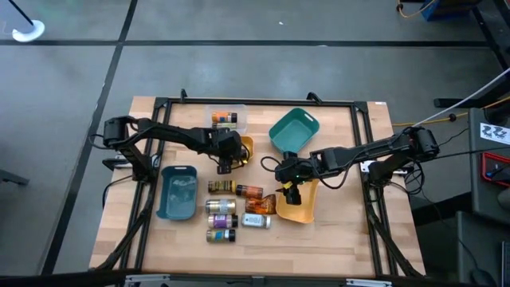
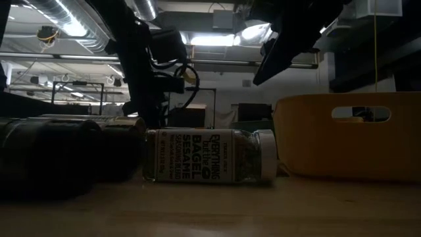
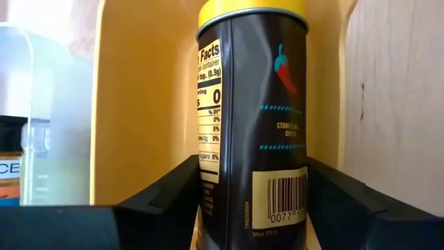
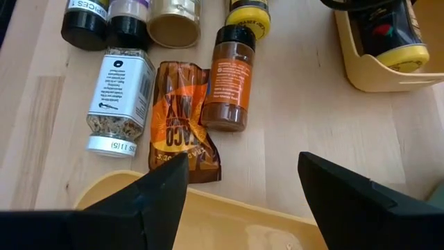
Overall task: Sort spices by type
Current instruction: Put the yellow seasoning can into the top yellow bin
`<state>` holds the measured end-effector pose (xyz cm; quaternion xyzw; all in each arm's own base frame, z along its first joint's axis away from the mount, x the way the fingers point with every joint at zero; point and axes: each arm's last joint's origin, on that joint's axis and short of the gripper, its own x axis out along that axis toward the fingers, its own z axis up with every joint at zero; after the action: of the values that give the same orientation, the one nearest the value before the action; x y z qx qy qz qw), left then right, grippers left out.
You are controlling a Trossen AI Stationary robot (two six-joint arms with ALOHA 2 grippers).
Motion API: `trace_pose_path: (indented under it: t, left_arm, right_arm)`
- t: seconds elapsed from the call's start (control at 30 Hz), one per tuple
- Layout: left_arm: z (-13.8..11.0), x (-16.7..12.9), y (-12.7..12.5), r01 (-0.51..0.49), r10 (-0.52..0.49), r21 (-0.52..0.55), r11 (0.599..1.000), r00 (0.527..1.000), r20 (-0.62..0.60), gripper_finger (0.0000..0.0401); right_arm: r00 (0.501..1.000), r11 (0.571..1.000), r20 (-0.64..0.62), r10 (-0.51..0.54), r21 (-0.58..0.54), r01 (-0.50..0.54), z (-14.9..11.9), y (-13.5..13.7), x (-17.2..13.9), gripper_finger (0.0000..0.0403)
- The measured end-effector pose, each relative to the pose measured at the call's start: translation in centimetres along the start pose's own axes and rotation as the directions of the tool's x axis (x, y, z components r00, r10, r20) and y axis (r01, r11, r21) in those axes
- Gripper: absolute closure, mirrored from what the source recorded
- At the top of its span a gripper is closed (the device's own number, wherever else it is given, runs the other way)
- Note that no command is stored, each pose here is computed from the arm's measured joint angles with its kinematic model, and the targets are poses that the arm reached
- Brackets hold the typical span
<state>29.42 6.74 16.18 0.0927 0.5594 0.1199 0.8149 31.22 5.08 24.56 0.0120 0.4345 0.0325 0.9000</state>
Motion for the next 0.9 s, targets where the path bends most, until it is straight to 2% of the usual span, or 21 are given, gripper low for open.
trace_pose_path:
  t: [0.17, 0.3, 0.47, 0.63, 0.9]
  left_arm:
    - [0.0, 0.0, 0.1, -0.050, 0.050, -0.036, 0.998, 0.999, -0.009, 0.0185]
    - [0.0, 0.0, 0.2, -0.060, 0.060, -0.082, 0.995, 0.998, -0.006, 0.0151]
    - [0.1, -0.1, 0.1, -0.060, 0.060, -0.076, 0.995, 0.998, 0.001, 0.0122]
    - [0.9, -0.9, -0.1, -0.050, 0.050, -0.056, 0.997, 0.999, -0.011, 0.0119]
    - [3.9, -4.6, 0.4, -0.032, 0.031, -0.056, 0.998, 0.999, -0.030, 0.0124]
  right_arm:
    - [1.000, 1.000, 0.000, 0.000, 0.000, 0.000, 0.0, 0.0, 0.0, 0.0133]
    - [1.000, 1.000, 0.000, 0.000, 0.000, 0.000, 0.0, 0.0, 0.0, 0.0133]
    - [1.000, 1.000, 0.000, 0.000, 0.000, 0.000, 0.0, 0.0, 0.0, 0.0133]
    - [1.000, 1.000, 0.000, 0.000, -0.001, 0.000, 0.0, 0.0, 0.0, 0.0133]
    - [1.000, 1.000, 0.000, 0.000, -0.022, 0.000, 0.0, 0.0, 0.0, 0.0133]
